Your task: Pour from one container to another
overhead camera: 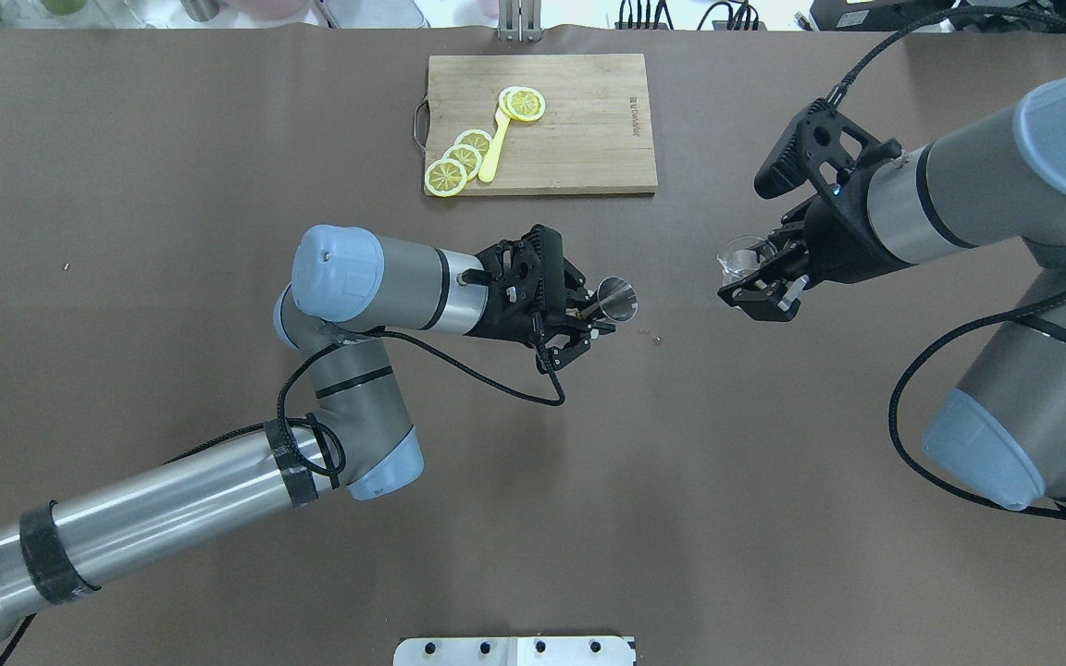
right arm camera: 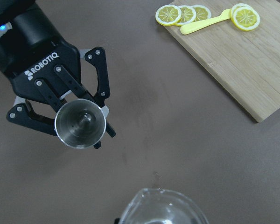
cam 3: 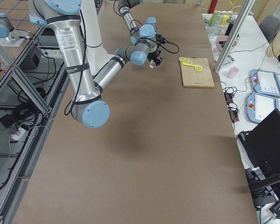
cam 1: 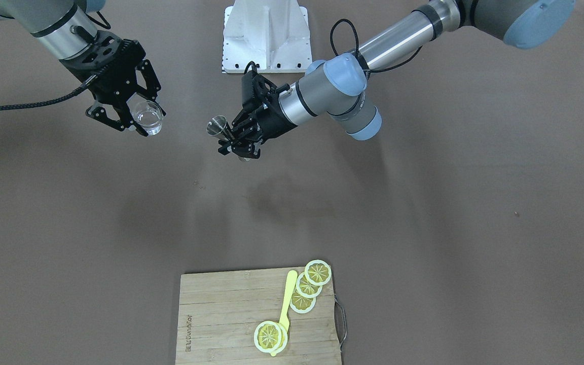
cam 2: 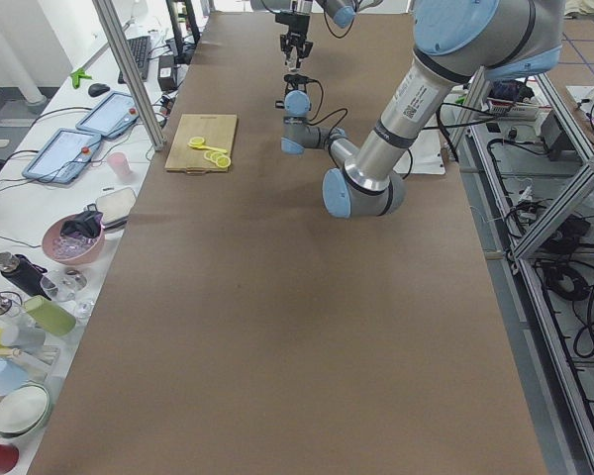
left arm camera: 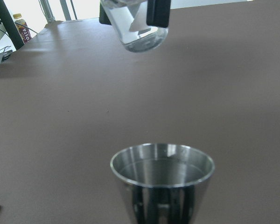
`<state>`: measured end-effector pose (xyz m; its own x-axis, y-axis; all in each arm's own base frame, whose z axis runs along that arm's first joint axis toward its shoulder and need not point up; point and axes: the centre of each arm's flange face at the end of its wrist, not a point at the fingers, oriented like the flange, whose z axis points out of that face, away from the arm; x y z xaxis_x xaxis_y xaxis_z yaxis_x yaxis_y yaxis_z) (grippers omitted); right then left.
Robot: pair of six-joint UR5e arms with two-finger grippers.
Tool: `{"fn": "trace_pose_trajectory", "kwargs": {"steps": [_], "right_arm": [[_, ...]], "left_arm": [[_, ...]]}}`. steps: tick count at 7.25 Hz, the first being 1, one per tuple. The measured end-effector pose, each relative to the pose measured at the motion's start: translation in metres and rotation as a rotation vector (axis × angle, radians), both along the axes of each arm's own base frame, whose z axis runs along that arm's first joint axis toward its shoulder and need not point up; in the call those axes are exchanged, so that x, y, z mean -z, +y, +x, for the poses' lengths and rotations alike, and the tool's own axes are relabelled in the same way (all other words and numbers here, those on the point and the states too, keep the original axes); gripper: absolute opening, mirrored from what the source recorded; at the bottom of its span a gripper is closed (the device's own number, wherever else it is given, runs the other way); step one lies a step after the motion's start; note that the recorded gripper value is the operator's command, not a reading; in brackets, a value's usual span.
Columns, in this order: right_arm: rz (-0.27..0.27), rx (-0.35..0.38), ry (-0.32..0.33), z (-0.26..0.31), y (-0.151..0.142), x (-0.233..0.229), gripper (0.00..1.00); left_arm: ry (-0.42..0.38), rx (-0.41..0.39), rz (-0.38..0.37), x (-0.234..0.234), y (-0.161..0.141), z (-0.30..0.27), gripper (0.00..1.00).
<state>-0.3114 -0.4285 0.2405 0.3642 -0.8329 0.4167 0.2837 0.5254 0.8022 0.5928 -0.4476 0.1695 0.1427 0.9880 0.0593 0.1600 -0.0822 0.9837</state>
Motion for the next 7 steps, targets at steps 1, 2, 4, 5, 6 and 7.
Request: {"fn": "trace_pose_trajectory", "kwargs": {"steps": [1,2,4,5,6,7], "right_arm": [[0.016,0.019,0.017,-0.008,0.0,0.01,0.0],[0.051,0.049,0.035,-0.016,0.001,0.016,0.0],[0.105,0.089,0.056,-0.026,0.003,0.023,0.0],[0.115,0.096,0.062,-0.028,0.003,0.024,0.0],[0.12,0.092,0.067,-0.027,0.001,0.025,0.0],[0.135,0.086,0.075,-0.022,-0.004,0.023,0.0]], "left_arm": [[0.015,0.012,-0.006,0.003,-0.002,0.003,0.0],[0.021,0.016,-0.014,0.007,-0.005,0.008,0.0],[0.022,0.023,-0.022,0.014,-0.008,0.017,0.0],[0.021,0.024,-0.024,0.015,-0.007,0.019,0.0],[0.02,0.026,-0.025,0.017,-0.007,0.02,0.0],[0.021,0.026,-0.025,0.018,-0.007,0.021,0.0]]}}
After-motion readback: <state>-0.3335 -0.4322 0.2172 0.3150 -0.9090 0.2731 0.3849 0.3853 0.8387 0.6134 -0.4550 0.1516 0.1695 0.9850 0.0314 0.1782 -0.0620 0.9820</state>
